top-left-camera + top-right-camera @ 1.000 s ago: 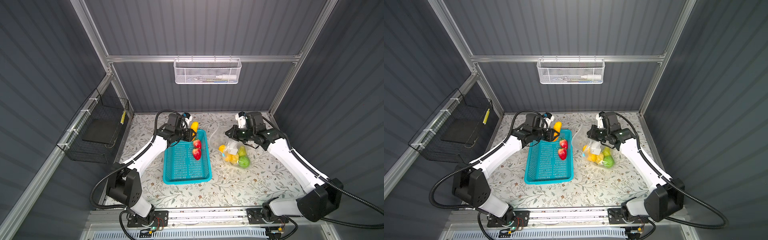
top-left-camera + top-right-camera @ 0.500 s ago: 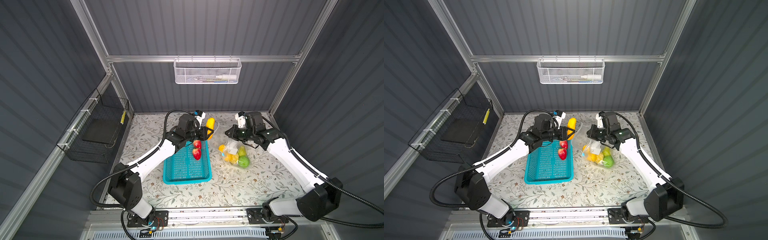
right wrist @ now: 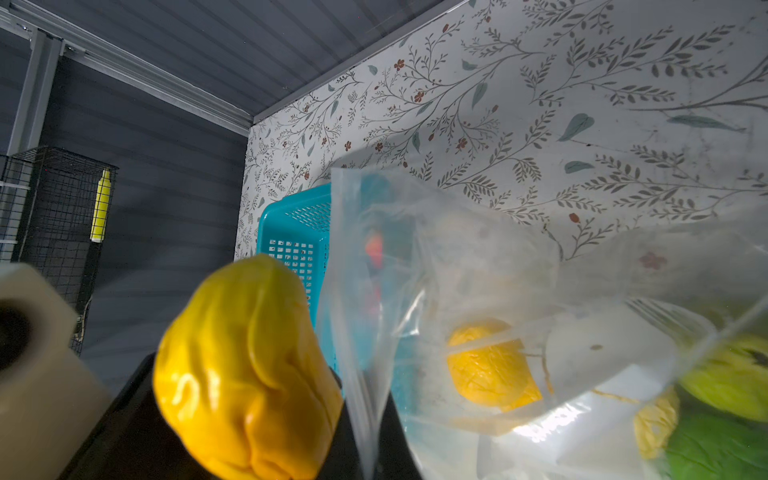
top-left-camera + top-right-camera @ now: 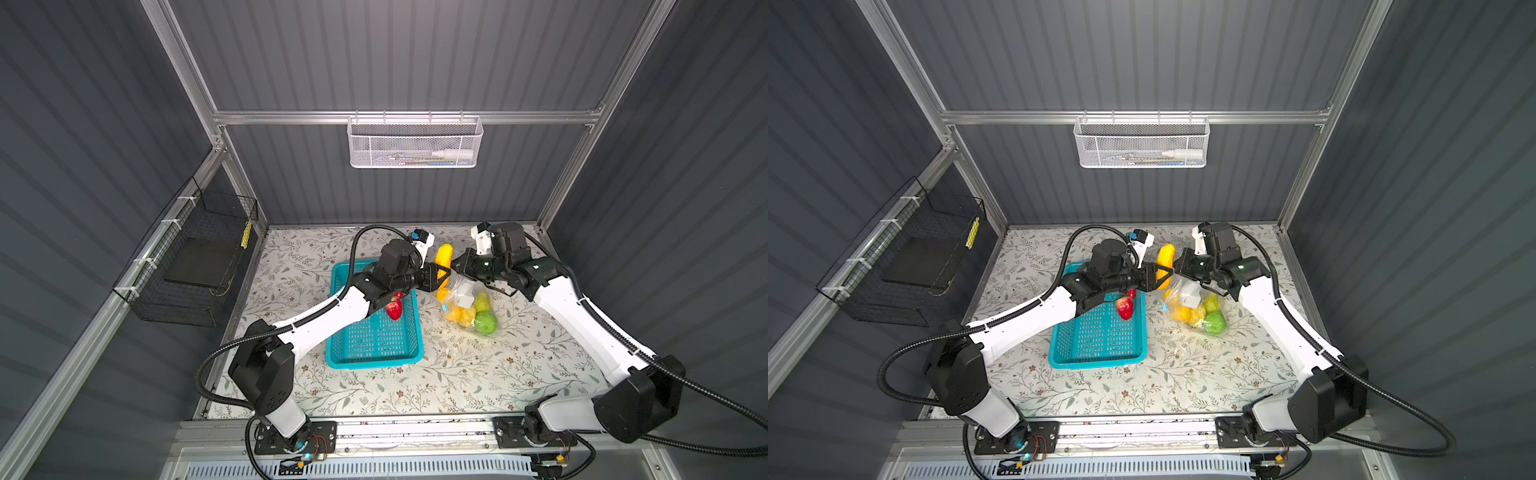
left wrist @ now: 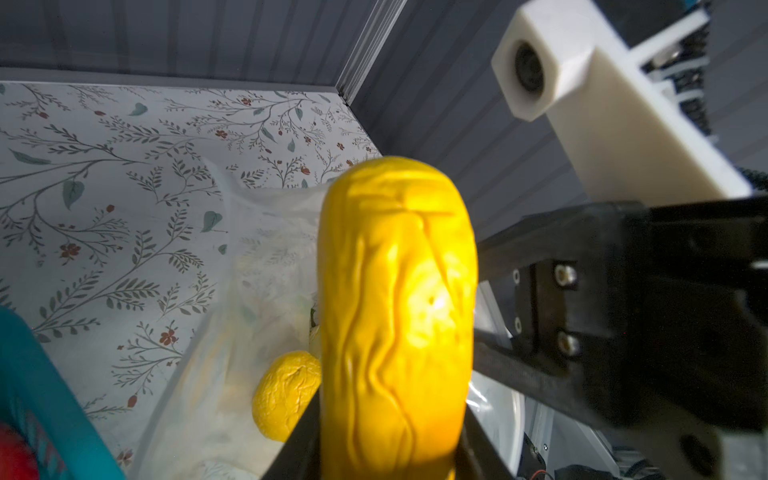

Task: Place the food in the zip-top bag and seal the zipper
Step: 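Lift the yellow squash and lower it into the bag mouth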

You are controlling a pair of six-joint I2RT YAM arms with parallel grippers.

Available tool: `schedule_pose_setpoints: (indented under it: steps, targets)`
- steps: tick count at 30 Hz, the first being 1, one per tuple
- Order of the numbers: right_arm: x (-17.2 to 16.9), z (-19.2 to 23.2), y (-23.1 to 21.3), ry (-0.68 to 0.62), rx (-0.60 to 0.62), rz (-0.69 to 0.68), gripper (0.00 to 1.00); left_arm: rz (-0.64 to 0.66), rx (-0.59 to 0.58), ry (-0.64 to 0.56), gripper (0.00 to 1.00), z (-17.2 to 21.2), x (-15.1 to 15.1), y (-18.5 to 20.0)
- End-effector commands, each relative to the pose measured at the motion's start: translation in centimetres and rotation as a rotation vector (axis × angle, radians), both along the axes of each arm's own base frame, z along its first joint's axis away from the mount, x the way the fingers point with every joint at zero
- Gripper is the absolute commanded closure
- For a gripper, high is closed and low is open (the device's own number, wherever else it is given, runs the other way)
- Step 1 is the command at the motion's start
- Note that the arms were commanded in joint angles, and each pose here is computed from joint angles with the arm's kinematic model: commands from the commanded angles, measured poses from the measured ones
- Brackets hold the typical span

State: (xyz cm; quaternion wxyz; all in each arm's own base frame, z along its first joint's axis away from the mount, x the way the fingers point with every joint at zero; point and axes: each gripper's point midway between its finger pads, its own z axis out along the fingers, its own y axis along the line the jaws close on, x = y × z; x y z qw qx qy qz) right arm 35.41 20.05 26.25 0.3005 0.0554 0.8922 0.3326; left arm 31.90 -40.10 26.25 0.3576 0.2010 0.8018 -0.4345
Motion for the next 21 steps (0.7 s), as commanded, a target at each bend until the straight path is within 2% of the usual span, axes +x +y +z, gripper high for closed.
schedule_pose_setpoints:
  steps: [1, 16, 21]
  targets:
    - [-0.1, 0.8, -0.1, -0.028, 0.019, -0.020, 1.00, 0.010, 0.009, 0.023, 0.74, -1.1, -0.3, -0.3]
    - [-0.2, 0.7, -0.9, -0.042, 0.007, -0.059, 1.00, 0.032, 0.141, 0.167, 0.72, -5.0, -1.2, 0.5]
    - [-0.4, 0.7, -0.9, -0.044, 0.004, -0.056, 1.00, 0.021, 0.164, 0.190, 0.69, -5.5, -1.1, 0.1]
